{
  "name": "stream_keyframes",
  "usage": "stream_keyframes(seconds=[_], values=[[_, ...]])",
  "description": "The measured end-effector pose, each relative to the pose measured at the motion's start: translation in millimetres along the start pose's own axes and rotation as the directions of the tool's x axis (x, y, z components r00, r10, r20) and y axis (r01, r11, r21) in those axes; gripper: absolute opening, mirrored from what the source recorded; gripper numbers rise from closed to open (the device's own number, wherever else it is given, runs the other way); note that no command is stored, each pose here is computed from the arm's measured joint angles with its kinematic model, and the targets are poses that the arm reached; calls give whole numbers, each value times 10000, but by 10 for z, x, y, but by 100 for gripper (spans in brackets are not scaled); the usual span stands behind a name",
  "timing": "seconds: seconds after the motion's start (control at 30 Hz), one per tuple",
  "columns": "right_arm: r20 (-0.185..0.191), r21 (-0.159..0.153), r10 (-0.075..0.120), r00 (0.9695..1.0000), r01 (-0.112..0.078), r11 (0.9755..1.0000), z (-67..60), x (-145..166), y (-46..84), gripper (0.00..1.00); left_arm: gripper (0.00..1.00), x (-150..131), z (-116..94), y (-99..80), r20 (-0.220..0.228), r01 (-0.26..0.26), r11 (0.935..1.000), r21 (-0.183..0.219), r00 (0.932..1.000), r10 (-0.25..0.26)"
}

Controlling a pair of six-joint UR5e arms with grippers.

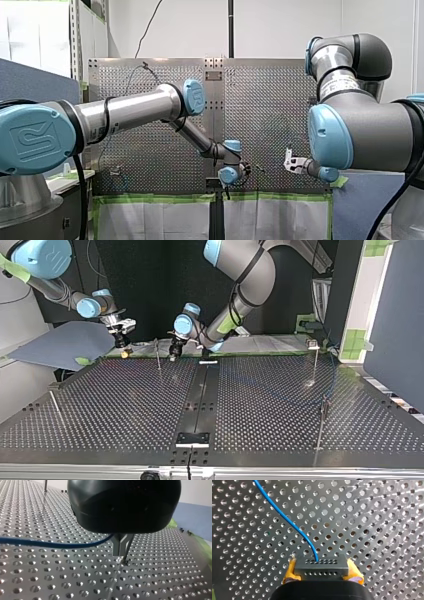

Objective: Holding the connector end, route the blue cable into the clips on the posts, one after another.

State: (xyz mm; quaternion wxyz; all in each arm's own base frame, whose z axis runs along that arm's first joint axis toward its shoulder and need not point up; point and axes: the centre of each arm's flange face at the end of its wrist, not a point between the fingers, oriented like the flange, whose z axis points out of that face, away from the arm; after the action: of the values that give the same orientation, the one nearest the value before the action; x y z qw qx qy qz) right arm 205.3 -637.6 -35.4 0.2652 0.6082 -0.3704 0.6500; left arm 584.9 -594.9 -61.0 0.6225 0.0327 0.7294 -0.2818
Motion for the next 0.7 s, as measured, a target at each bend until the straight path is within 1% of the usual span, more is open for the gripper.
stream_keyframes(seconds=[0.2,0.3,0.47,0.6,0.63,0.7], values=[[-247,47,208,9995,-207,9998,28,18,17,0,0,-46,34,38,107,17,10000,-66,9999,-16],[-294,58,241,9993,-240,9997,40,24,23,0,0,-49,36,46,115,18,10000,-80,9999,-17],[-312,61,272,9991,-270,9996,47,14,30,0,0,-76,62,108,186,-6,9999,-152,9998,9],[-304,65,282,9991,-280,9996,49,3,29,0,0,-84,68,118,200,-103,9998,-150,9997,106],[-303,64,283,9991,-282,9996,49,1,30,0,9,-84,67,111,196,-160,9998,-142,9997,163],[-294,64,290,9991,-289,9996,48,-4,28,0,9,-78,60,101,166,-280,9995,-146,9995,283]])
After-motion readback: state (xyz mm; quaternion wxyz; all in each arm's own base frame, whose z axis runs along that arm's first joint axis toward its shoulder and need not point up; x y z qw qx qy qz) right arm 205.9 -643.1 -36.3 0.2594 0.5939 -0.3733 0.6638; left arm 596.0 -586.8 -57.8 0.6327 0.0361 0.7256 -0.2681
